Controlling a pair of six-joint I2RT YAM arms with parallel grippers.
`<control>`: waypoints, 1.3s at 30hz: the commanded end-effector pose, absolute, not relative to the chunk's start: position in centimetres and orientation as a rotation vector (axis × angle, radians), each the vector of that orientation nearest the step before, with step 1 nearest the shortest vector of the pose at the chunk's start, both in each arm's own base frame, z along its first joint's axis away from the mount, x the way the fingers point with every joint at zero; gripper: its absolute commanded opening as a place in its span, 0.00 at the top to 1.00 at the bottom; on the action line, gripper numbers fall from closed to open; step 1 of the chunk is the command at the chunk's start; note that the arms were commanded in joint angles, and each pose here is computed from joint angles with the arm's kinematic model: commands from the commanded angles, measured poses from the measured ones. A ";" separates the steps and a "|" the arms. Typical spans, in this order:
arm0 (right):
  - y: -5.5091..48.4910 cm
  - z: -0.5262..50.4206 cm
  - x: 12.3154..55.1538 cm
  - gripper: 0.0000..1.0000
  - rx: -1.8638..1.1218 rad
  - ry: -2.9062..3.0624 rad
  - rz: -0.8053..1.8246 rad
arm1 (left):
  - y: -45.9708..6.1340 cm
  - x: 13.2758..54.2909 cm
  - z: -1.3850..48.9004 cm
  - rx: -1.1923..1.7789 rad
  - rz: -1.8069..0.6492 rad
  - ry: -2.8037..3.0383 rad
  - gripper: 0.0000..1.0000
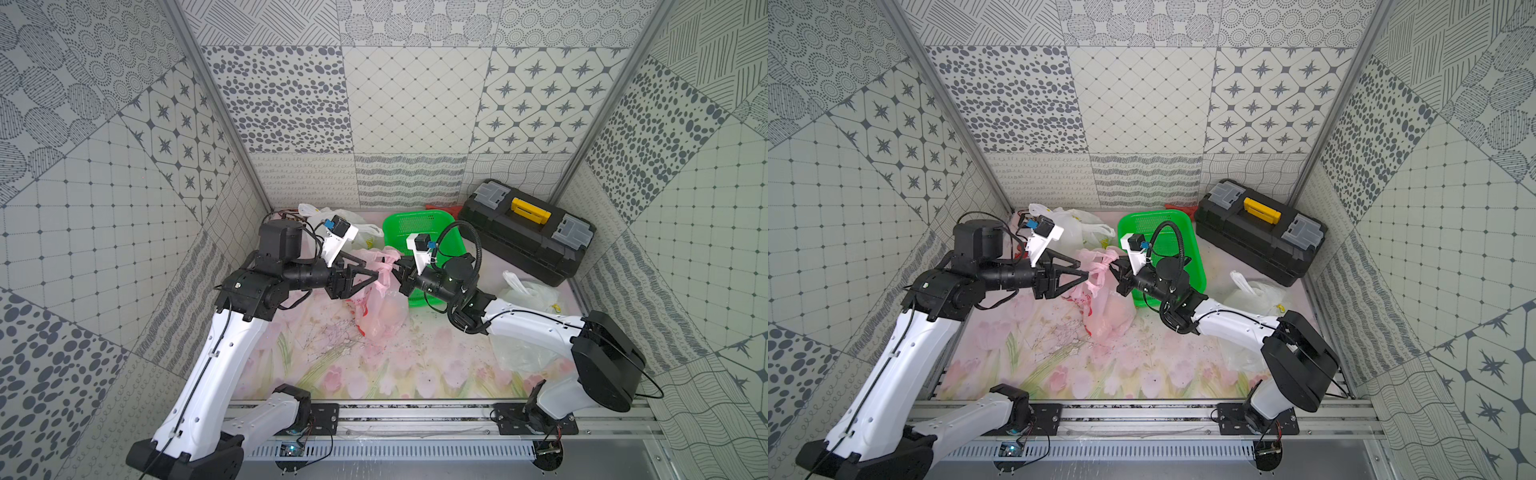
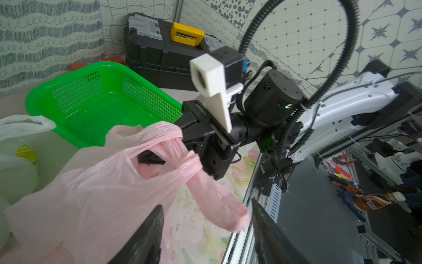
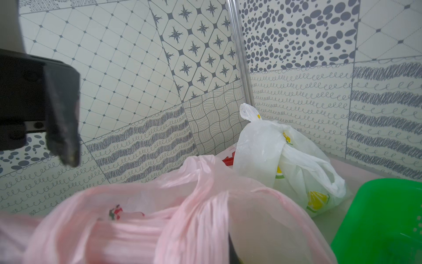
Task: Place the pears into plastic bags & tie knots
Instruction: Tie the plastic bag at the center of the board.
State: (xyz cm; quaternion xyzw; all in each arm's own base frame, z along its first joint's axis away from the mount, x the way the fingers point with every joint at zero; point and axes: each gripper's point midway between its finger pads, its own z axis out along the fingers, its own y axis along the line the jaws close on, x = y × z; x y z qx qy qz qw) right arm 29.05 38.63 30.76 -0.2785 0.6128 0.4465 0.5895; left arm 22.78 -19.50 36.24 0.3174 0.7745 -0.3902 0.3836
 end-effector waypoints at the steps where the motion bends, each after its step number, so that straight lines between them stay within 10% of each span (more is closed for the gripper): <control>1: 38.9 33.2 28.6 1.00 -0.684 1.275 1.001 | -18.2 29.0 35.0 0.729 -0.811 1.985 0.38; 20: 37.4 35.0 19.0 1.00 -1.300 1.342 0.938 | -18.4 30.3 36.7 0.695 -0.890 1.982 0.37; 28: 33.4 33.0 21.3 1.00 -1.412 1.347 0.575 | -22.4 29.7 34.6 0.749 -1.009 1.972 0.38; 39: 33.0 30.7 27.1 1.00 -0.997 1.417 0.764 | -27.4 27.5 28.2 0.751 -1.306 2.014 0.45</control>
